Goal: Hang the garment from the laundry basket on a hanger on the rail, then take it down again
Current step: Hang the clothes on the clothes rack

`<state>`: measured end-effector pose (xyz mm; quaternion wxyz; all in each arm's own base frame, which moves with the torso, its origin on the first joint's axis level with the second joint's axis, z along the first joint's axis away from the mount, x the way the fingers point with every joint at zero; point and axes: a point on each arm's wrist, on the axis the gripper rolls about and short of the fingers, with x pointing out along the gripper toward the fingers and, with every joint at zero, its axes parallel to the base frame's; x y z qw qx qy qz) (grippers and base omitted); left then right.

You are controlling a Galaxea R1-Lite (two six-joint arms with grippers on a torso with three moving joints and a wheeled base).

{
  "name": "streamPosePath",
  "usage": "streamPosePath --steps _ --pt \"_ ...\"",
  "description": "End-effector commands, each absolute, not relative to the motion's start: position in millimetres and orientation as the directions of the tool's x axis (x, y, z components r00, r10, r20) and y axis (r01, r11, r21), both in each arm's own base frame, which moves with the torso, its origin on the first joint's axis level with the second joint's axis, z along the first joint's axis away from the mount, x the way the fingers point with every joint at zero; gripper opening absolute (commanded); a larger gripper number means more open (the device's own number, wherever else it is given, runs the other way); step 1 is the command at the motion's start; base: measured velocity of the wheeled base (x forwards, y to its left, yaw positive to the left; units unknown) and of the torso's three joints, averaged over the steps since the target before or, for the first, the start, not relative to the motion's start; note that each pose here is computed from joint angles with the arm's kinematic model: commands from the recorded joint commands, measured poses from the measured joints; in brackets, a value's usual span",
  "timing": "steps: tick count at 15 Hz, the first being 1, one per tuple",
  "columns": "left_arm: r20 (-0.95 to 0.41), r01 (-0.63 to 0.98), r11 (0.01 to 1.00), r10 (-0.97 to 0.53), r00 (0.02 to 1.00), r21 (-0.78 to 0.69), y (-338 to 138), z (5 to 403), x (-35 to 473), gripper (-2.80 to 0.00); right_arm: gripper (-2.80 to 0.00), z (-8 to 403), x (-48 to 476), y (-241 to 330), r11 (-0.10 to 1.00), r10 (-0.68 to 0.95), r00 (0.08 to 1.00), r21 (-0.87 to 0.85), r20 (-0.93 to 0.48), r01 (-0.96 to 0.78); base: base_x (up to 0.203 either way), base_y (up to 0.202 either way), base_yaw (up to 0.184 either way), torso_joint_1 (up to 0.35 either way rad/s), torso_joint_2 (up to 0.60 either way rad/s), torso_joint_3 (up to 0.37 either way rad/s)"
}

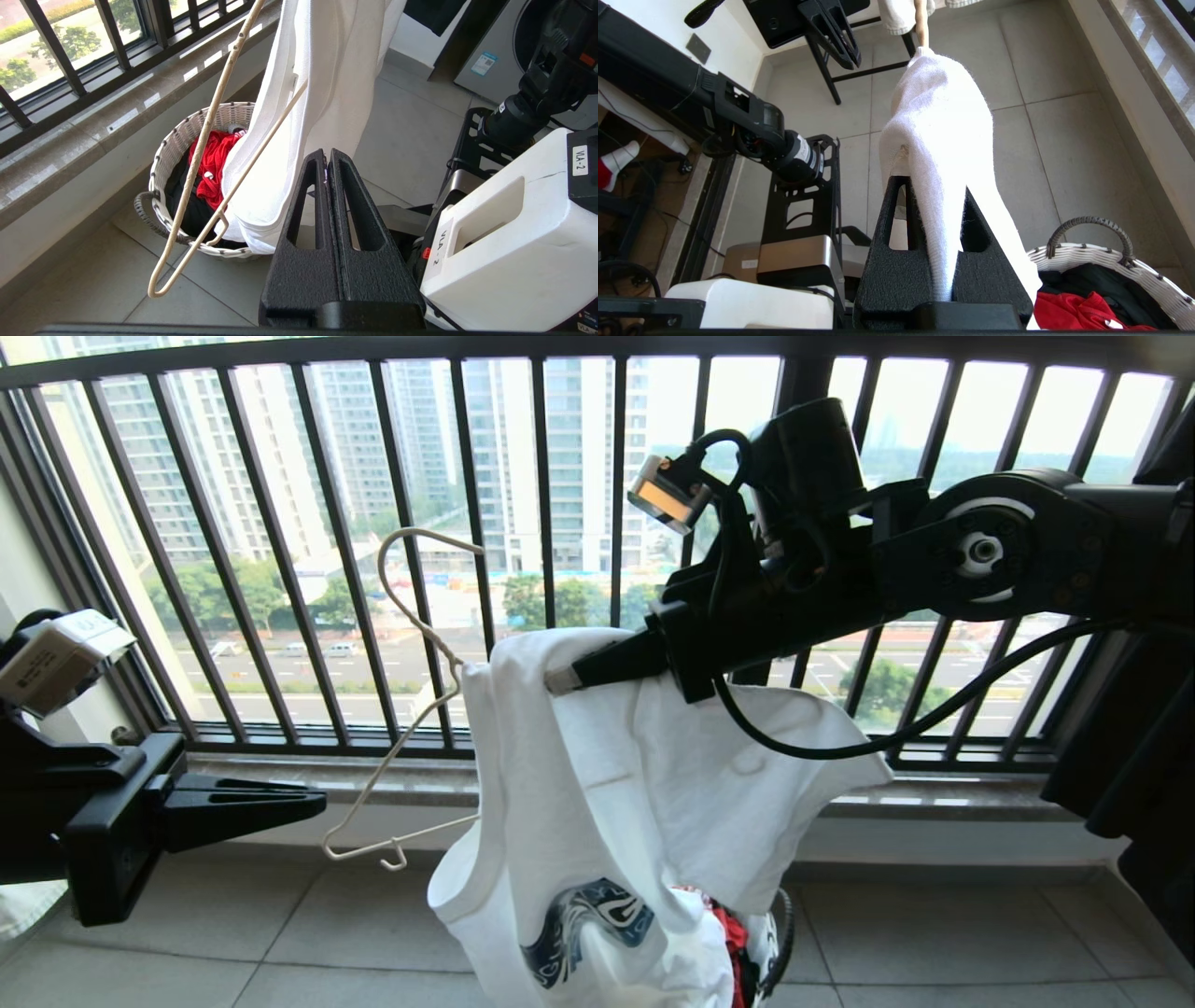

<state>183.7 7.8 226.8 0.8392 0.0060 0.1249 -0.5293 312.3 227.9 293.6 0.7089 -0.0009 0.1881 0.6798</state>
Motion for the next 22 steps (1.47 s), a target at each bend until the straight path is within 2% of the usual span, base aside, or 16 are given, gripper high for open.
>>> streamPosePath --steps 1,4,8,9,10,16,22 --pt "-0.202 0.895 0.441 -0.884 0.421 -0.065 8 242 182 -2.8 -2.8 294 311 228 0.07 0.964 0.0 0.255 -0.266 -0.964 0.0 0.0 0.0 0.0 0.0 0.0" --pt "-0.194 0.89 0.456 -0.873 0.448 0.004 7 259 182 -2.8 -2.8 297 309 226 0.069 0.965 0.001 0.251 -0.263 -0.966 0.0 0.0 0.0 0.0 0.0 0.0" --pt "-0.203 0.898 0.44 -0.88 0.429 -0.008 7 259 207 -2.8 -2.8 300 308 225 0.069 0.966 0.003 0.246 -0.259 -0.967 0.0 0.0 0.0 0.0 0.0 0.0" --pt "-0.204 0.903 0.43 -0.882 0.424 0.016 6 258 210 -1.8 -2.8 300 308 225 0.068 0.966 0.003 0.245 -0.259 -0.967 0.0 0.0 0.0 0.0 0.0 0.0" --pt "-0.206 0.91 0.412 -0.888 0.411 0.038 3 258 213 0.0 -2.8 300 308 225 0.068 0.966 0.003 0.245 -0.259 -0.967 0.0 0.0 0.0 0.0 0.0 0.0" --pt "-0.272 0.911 0.404 -0.87 0.411 0.082 -13 255 241 0.0 -2.8 302 307 224 0.069 0.967 0.005 0.24 -0.256 -0.968 0.0 0.0 0.0 0.0 0.0 0.0" --pt "-0.303 0.923 0.38 -0.875 0.377 0.052 -21 239 264 0.0 -2.8 302 305 223 0.069 0.967 0.005 0.24 -0.256 -0.968 0.0 0.0 0.0 0.0 0.0 0.0"
